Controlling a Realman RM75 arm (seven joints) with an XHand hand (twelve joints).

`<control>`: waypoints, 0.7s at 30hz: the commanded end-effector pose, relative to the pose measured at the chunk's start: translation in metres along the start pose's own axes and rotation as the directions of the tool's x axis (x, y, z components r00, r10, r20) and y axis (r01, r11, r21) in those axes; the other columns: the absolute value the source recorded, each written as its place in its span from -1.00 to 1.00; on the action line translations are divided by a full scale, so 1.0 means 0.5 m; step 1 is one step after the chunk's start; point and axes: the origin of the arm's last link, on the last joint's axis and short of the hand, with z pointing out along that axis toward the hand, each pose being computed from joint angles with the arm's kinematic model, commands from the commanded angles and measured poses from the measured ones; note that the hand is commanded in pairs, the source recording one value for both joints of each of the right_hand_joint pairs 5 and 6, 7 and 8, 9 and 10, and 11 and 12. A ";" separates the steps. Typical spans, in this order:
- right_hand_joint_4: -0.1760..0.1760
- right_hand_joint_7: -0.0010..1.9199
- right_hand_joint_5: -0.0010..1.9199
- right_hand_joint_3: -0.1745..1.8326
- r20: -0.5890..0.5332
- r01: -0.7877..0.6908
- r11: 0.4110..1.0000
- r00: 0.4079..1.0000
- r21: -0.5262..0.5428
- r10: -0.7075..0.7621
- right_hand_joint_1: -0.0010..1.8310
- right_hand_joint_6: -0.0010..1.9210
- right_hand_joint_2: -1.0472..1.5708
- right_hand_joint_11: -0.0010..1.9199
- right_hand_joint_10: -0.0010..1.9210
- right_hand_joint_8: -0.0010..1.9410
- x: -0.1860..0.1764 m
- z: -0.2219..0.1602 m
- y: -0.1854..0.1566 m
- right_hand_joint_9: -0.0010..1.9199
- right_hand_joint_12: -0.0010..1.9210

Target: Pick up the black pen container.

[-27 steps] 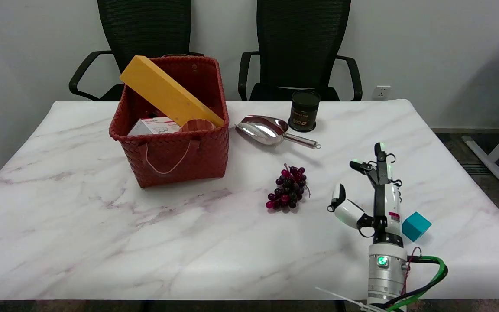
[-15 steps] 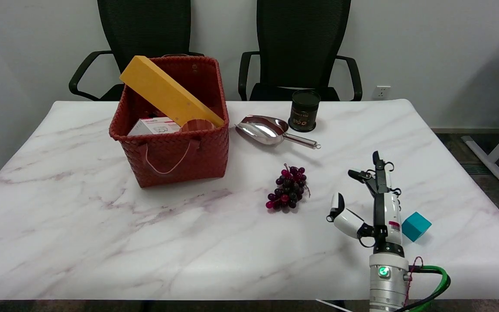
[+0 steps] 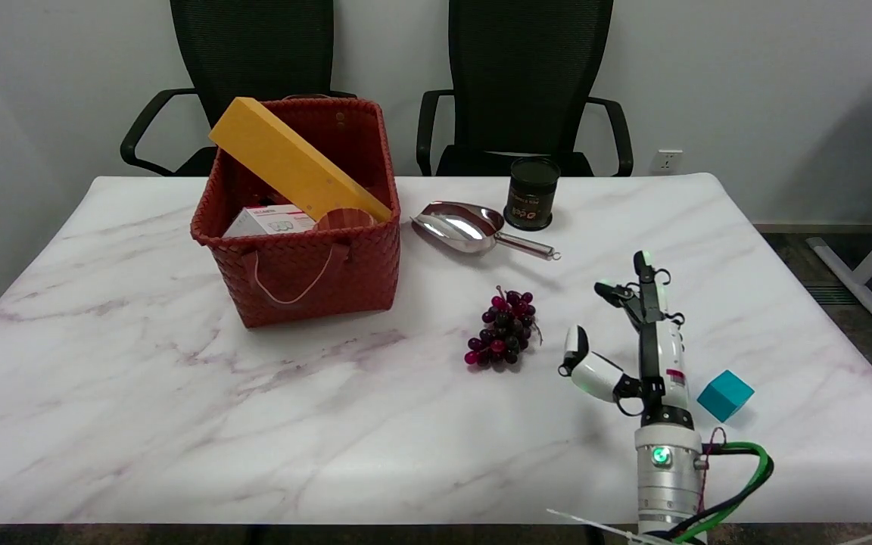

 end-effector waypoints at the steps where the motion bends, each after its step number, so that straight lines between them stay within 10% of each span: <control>1: 0.00 -0.58 -0.94 0.22 0.052 -0.031 0.999 0.998 -0.016 0.031 0.32 -0.94 0.10 -0.82 -0.54 -0.58 -0.005 0.139 -0.008 -0.54 -0.82; 10: 0.00 -0.93 -1.00 0.12 0.096 -0.031 0.997 0.995 -0.063 0.037 0.29 -1.00 -0.02 -1.00 -0.95 -0.93 -0.002 0.216 0.007 -0.95 -1.00; 21: 0.00 -1.00 -1.00 -0.28 0.120 -0.047 0.990 0.991 -0.135 0.064 0.24 -1.00 -0.10 -1.00 -1.00 -1.00 0.021 0.291 0.033 -1.00 -1.00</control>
